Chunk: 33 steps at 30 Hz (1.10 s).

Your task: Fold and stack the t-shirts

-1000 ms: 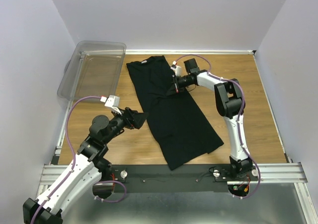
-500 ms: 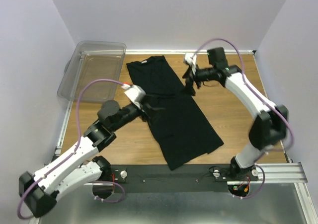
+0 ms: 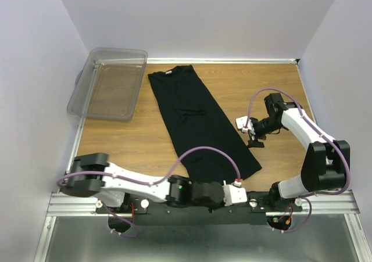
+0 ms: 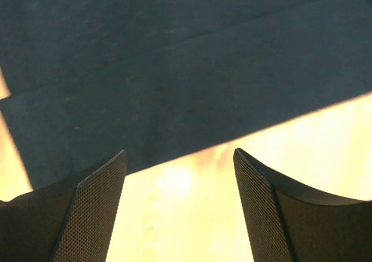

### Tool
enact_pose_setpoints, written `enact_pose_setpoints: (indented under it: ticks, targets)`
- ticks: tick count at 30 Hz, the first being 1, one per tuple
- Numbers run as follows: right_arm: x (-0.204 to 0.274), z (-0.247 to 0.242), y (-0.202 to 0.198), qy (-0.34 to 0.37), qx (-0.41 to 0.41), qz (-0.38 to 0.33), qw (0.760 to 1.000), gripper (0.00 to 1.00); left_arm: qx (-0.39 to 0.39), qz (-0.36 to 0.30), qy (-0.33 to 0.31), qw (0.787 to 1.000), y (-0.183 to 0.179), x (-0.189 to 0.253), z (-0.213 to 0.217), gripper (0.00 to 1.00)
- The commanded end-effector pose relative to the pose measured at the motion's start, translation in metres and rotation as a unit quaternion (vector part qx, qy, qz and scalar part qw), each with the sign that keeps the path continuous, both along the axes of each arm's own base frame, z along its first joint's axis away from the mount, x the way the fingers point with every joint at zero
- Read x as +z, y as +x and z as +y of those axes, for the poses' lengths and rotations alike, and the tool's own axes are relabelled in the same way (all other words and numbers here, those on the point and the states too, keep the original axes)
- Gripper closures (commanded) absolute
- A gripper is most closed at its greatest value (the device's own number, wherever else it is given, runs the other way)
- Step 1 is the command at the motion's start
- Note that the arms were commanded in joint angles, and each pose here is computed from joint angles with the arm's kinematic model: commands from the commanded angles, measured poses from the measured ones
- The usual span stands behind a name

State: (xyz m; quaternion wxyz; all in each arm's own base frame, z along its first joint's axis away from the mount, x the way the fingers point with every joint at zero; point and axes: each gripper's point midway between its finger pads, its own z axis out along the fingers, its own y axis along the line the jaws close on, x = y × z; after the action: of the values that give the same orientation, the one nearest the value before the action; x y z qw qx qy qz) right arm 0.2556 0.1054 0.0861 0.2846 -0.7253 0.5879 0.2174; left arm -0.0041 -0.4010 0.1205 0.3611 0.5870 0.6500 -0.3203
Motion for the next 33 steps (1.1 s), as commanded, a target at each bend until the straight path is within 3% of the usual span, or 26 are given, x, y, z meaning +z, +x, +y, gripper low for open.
enact_pose_setpoints:
  ticks: [1, 12, 17, 23, 33]
  targets:
    - [-0.015, -0.007, -0.031, -0.022, 0.061, 0.032, 0.997, 0.2, 0.106, 0.012, 0.081, 0.991, 0.016, -0.042, 0.006, 0.64]
    - [-0.015, -0.005, -0.038, -0.013, 0.054, 0.038, 0.998, 0.2, 0.169, 0.01, 0.204, 0.964, 0.028, -0.112, 0.034, 0.64]
    - [-0.013, -0.004, -0.038, -0.01, 0.048, 0.038, 0.998, 0.2, 0.202, -0.002, 0.233, 0.951, 0.038, -0.119, 0.046, 0.67]
    - [-0.017, -0.007, -0.046, -0.015, 0.047, 0.045, 0.998, 0.2, 0.226, 0.002, 0.243, 0.943, 0.047, -0.121, 0.058, 0.69]
    - [-0.021, -0.007, -0.051, -0.014, 0.046, 0.056, 0.997, 0.2, 0.202, 0.06, 0.189, 0.959, 0.042, -0.095, 0.047, 0.69]
